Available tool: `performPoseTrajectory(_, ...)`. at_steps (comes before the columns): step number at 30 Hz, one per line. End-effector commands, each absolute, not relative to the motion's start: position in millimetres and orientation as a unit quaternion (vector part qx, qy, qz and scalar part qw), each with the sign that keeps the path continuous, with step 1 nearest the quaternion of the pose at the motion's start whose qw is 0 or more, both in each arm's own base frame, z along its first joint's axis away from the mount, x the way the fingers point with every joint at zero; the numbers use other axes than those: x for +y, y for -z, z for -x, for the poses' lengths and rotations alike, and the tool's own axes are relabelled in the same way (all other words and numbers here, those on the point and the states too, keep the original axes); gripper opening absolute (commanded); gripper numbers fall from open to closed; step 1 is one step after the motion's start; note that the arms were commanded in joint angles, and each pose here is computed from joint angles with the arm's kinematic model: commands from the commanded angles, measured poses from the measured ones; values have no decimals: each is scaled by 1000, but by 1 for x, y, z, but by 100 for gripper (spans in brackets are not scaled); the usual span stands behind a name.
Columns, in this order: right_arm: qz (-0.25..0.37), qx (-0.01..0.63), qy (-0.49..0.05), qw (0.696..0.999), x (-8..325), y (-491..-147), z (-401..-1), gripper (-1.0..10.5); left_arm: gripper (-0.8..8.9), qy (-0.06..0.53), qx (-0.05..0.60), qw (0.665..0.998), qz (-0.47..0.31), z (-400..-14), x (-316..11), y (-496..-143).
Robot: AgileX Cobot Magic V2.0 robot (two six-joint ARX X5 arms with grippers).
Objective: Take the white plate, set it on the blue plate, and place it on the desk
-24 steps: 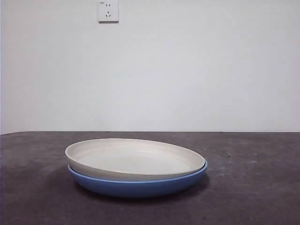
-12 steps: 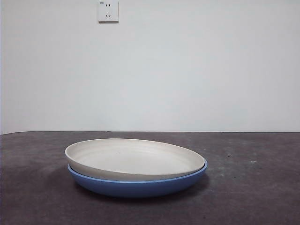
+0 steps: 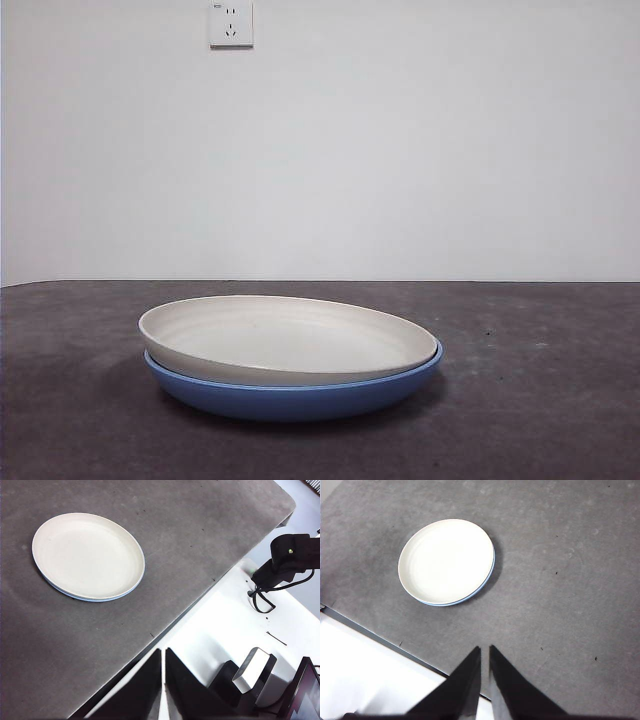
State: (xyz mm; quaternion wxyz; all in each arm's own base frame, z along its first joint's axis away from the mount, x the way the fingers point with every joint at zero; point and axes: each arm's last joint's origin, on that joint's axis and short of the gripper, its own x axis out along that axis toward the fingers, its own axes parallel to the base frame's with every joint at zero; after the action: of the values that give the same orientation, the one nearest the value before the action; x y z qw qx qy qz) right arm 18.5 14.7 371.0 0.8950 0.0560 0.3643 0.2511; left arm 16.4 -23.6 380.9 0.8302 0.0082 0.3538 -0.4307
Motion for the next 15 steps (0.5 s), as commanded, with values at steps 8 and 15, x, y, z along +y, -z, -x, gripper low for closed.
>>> performPoseTrajectory(8,-54,372,-250,893,14,-373,-17,25,11,412,352,840,-1,-19,-24,-381)
performPoseTrajectory(15,-54,372,-250,893,14,-373,-16,25,11,326,336,883,29,-26,-20,-355)
